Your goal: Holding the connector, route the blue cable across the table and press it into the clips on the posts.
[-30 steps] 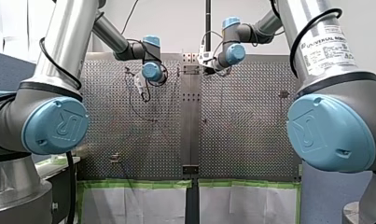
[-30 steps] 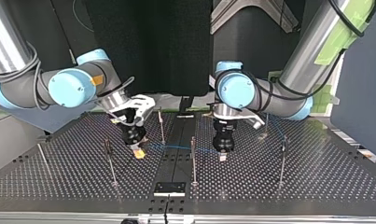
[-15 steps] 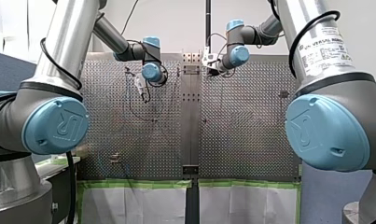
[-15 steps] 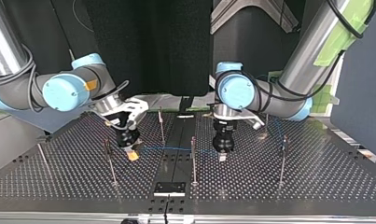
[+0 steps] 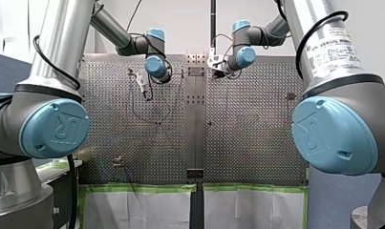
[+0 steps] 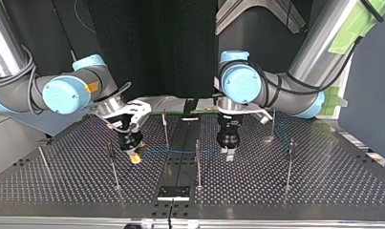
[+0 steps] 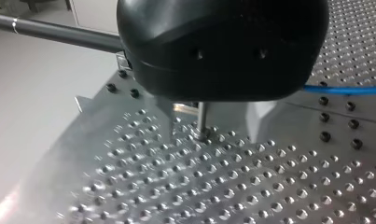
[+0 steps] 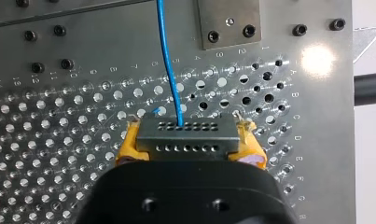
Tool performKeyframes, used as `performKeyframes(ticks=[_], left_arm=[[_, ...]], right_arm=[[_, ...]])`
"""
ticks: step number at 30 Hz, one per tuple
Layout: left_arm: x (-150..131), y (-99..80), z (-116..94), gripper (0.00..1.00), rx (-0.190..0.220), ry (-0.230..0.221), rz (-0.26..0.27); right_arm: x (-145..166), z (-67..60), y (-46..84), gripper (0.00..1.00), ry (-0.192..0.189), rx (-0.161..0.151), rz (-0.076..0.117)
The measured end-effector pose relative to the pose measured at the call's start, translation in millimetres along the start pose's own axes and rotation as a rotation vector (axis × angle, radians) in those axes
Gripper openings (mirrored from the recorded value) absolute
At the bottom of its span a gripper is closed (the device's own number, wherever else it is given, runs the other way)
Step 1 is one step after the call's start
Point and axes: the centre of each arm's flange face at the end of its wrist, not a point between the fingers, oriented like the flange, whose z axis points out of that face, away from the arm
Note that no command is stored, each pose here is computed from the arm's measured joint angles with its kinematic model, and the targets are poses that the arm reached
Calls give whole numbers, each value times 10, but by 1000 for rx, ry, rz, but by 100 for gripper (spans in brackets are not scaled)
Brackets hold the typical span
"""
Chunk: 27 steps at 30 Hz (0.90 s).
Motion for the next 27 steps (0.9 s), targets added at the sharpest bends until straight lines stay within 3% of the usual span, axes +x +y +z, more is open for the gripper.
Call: performKeyframes(ticks=[1,5,9,11,13,16,27], left_arm=[[-33,-10,-47,88,-3,3,3],[-107,-58,-199,88,0,21,7],[-39,-98,-332,88,13,70,4],[17,-120,-389,88,29,100,5],[57,-148,-429,100,49,123,7],[70,-196,-480,100,82,140,9],[-139,-324,-677,100,108,108,-6]], right_arm=[[4,-2,0,0,0,0,0],[28,-14,-8,0,3,1,0],[51,-26,-13,0,6,1,0],[58,-30,-14,0,7,1,0],[60,-32,-14,0,7,1,0],[61,-33,-15,0,6,1,0],[63,-38,-3,0,5,-2,-3]])
